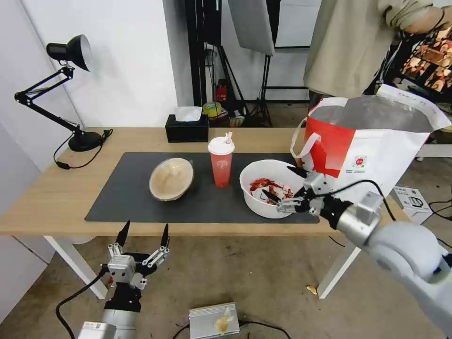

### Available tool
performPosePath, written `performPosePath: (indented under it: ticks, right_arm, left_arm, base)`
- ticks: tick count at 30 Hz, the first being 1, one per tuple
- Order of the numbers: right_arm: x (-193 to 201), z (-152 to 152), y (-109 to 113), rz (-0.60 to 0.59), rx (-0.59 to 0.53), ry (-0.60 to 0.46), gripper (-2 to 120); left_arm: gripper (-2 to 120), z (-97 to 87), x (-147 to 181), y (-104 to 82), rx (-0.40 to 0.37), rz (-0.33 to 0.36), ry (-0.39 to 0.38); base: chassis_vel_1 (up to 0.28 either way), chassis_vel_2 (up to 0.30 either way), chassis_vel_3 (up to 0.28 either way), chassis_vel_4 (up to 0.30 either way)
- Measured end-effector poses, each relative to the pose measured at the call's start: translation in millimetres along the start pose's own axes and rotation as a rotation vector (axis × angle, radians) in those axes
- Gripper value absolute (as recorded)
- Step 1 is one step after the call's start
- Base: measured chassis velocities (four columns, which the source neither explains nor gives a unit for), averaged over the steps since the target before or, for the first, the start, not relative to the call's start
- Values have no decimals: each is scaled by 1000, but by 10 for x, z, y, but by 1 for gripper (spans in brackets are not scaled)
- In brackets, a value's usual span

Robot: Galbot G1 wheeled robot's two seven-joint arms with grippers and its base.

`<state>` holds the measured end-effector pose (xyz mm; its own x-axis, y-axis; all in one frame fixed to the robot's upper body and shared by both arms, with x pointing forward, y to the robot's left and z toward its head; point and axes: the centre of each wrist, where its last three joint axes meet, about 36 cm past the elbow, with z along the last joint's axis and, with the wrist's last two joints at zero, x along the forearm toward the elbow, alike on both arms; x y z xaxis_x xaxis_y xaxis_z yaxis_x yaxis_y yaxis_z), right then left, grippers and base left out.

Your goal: Pick up the trash from the table and place it into the takeout bag.

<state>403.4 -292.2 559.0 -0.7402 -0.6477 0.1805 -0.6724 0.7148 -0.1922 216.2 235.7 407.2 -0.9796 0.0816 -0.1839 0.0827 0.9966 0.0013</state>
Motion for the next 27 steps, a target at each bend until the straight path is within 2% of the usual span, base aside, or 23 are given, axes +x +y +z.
performPosePath:
  ticks: [9, 19, 27]
  right_arm:
    - [-438, -153, -207, -74, -111, 85, 100]
    - [-786, -272, -372, -115, -156, 221, 100]
    - [-947, -298, -390, -154, -159, 322, 100]
  left_arm:
    - [100, 30, 7, 19, -3, -13, 4]
    - [100, 90, 4, 44, -7, -20, 12]
    - [100, 150, -1, 64, -8, -26, 17]
  base:
    - [0, 0, 0, 0]
    - [0, 0, 0, 0]
    - [0, 0, 0, 0]
